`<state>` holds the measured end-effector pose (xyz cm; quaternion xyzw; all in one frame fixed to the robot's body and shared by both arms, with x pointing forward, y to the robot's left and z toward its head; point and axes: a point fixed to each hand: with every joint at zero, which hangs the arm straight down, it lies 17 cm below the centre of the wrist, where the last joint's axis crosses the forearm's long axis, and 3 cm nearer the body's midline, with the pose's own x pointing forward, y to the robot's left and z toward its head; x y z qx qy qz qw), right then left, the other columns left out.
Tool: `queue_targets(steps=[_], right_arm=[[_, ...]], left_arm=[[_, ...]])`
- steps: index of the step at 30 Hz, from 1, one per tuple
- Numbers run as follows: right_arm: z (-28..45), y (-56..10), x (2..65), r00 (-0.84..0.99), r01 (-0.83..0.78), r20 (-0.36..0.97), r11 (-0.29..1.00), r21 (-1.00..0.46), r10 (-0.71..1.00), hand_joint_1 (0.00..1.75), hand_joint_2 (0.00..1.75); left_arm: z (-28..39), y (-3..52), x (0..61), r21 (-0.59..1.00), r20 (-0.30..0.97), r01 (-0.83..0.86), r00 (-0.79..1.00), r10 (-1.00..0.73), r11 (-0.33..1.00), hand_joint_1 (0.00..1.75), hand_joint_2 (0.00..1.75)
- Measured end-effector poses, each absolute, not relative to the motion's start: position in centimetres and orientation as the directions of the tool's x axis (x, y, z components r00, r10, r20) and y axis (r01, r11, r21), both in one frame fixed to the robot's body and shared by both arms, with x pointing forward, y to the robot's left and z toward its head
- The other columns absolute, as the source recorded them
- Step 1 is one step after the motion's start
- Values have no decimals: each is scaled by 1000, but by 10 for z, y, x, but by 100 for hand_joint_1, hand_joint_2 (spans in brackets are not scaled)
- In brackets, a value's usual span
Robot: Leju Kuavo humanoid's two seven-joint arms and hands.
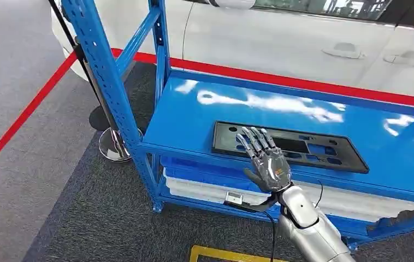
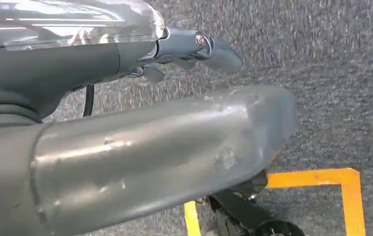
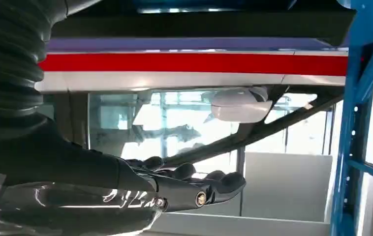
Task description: Take the parts from the cabinet and place them on the table.
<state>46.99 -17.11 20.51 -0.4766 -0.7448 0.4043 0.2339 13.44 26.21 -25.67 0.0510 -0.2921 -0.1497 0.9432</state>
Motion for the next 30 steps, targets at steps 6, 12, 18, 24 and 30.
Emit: queue_targets(steps=[6,12,18,24,30], right_arm=[[205,-168,473,-426,516,-7,236,-823,905,0,175],[192,-171,472,-422,494,-6,224,-840,907,0,175],[186,-172,472,-420,482,-3,220,-848,908,0,175],[185,-172,474,-413,479,3,220,-850,911,0,175],[177,-173,474,-406,465,7,213,-859,914,0,175]], left_arm=[[-256,262,135,182,538,251,784,-310,951,0,0],[-258,271,131,193,526,253,789,-318,948,0,0],[-258,278,132,205,518,256,791,-326,945,0,0],[-259,279,131,208,516,264,788,-335,942,0,0],[-259,280,131,210,515,265,788,-337,941,0,0]])
